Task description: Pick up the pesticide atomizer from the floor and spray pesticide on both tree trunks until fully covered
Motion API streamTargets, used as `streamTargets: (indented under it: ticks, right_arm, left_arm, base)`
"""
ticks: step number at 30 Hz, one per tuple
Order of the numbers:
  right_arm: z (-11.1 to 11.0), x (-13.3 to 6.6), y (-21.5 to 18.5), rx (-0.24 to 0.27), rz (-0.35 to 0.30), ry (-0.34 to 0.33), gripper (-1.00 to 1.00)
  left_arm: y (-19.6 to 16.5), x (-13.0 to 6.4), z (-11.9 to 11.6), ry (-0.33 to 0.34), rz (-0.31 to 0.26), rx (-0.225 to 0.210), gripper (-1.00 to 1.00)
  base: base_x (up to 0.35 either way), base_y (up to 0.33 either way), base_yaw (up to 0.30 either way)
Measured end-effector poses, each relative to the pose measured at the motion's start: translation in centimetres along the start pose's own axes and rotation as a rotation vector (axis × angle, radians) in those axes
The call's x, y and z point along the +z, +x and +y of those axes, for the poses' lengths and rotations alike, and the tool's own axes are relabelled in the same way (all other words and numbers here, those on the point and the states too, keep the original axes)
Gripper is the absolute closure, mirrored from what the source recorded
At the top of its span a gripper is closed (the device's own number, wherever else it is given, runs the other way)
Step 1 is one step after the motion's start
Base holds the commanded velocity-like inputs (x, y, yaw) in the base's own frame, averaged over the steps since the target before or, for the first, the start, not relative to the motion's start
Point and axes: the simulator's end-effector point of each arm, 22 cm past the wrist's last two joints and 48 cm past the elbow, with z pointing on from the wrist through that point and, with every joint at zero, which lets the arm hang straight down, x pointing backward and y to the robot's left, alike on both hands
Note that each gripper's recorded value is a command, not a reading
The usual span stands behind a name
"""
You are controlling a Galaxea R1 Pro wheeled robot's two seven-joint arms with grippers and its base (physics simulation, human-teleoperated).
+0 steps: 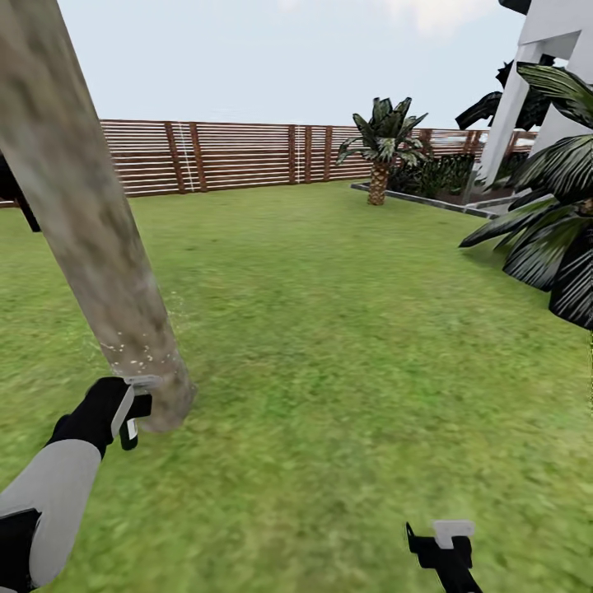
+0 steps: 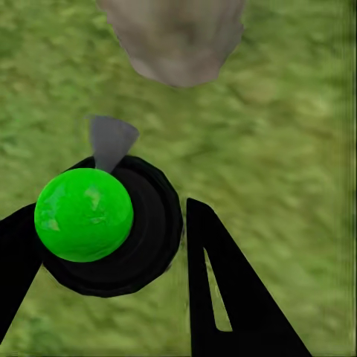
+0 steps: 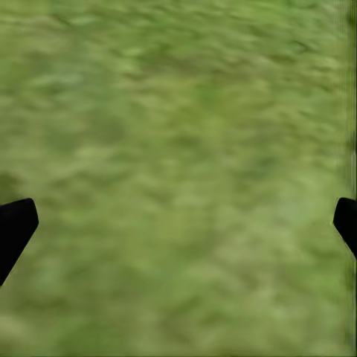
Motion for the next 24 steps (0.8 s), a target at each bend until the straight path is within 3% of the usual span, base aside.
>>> streamTargets:
  ticks: [12,15,24]
  right_arm:
    - [0.0,0.0,0.0,0.000,0.000,0.000,-1.00]
    - [0.0,0.0,-0.1,0.000,-0.001,0.000,-1.00]
    - [-0.1,0.0,0.0,-0.001,-0.002,0.001,-1.00]
  left_arm:
    - [5.2,1.7,0.4,-0.005,0.074,0.002,1.00]
    - [5.2,1.9,0.2,-0.004,0.059,0.002,1.00]
    - [7.0,2.6,0.4,-0.006,0.099,0.008,1.00]
  base:
    - [0.133,-0.251,0.245]
    - [0.203,-0.226,0.058]
    - [0.141,-0.241,0.003]
